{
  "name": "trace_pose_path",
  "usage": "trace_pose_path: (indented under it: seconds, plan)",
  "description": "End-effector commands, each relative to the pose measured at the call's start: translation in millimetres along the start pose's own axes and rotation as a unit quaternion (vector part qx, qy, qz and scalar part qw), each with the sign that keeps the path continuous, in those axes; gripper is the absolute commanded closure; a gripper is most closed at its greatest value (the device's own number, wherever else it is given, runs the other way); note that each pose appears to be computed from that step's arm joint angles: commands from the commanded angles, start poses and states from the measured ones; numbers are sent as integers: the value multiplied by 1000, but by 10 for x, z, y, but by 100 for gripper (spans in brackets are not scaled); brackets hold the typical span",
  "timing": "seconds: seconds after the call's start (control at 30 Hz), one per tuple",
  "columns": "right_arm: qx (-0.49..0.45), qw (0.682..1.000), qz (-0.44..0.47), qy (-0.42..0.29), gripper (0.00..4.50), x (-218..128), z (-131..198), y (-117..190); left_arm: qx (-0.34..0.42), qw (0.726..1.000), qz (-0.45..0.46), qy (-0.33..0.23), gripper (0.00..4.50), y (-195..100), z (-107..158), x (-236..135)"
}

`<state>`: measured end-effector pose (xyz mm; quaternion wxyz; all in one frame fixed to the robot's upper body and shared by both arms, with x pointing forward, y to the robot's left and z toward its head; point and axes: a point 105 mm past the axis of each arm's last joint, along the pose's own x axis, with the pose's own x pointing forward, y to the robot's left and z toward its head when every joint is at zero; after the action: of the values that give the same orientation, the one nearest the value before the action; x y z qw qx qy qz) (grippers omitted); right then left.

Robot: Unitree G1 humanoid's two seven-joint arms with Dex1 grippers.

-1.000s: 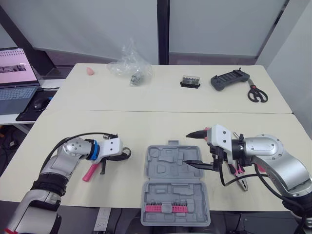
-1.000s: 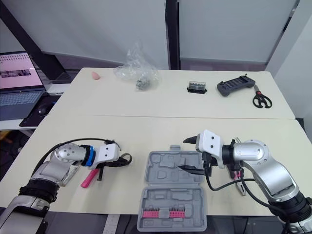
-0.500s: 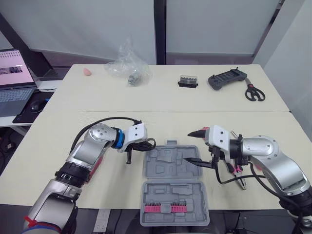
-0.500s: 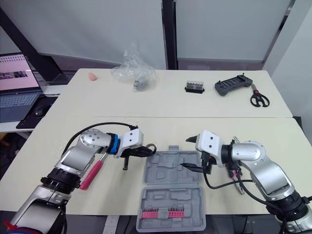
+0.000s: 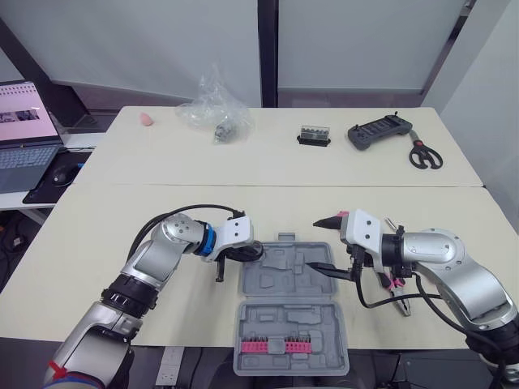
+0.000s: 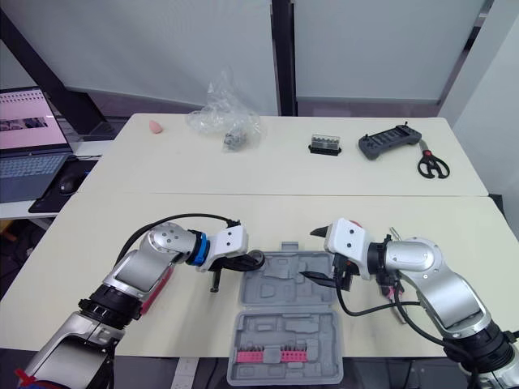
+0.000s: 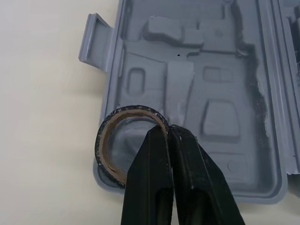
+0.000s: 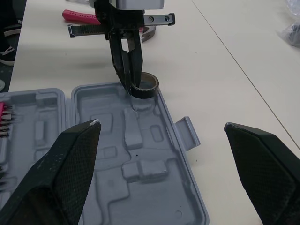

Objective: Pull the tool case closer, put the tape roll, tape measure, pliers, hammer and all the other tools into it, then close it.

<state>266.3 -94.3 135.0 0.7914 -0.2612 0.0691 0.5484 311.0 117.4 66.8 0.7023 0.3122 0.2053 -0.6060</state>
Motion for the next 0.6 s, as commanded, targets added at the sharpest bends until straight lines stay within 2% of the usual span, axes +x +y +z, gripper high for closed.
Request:
trace_pose_path:
  seconds: [0.03,0.6]
  plan:
    - [-18,1000,-11,-11,0,-51,102,-13,11,1000,-2,2,448,-14,47,8]
    - [-17,1000,-21,-9,0,-49,108,-48,-5,1000,-6,10,448,7,-2,91]
